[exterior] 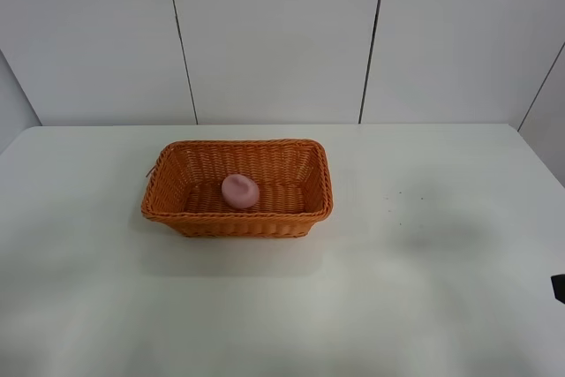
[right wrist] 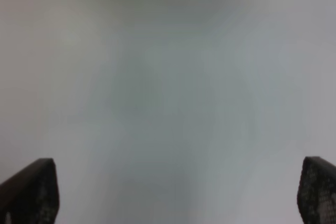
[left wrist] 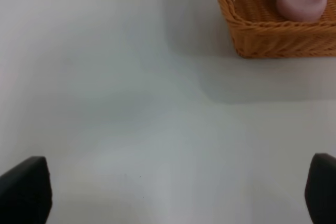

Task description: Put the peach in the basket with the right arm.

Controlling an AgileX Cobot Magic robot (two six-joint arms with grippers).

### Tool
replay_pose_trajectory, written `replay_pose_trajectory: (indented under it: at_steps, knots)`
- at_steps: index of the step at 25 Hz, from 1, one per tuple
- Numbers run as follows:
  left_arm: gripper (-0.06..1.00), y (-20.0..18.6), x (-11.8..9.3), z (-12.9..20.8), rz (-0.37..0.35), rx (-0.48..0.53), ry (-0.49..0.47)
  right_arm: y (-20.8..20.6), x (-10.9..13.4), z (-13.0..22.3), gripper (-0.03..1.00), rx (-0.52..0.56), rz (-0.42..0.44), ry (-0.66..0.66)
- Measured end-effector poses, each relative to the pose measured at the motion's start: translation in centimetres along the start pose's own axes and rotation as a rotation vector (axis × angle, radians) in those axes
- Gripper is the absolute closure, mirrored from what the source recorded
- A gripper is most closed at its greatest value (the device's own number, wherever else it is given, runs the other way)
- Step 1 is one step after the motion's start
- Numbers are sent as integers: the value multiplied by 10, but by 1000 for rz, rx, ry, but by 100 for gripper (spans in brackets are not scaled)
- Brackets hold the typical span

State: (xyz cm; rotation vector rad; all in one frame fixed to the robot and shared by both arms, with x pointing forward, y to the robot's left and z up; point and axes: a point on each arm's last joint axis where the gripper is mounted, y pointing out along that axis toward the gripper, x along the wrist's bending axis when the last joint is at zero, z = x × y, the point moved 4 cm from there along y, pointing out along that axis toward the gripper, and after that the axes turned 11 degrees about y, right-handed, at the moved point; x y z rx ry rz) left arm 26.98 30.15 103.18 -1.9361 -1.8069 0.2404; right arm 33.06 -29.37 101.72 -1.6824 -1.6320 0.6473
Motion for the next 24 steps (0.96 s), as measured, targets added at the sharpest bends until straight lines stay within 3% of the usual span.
replay_pose_trajectory:
  at_steps: [7,13,24]
  knots:
    - [-5,0,0,0,0,0,0,-33,-4,21,27,-260,-52,4]
    - [-5,0,0,0,0,0,0,-49,-6,32,27,-397,-78,4]
    - [-5,0,0,0,0,0,0,-51,-6,33,27,-416,-82,5]
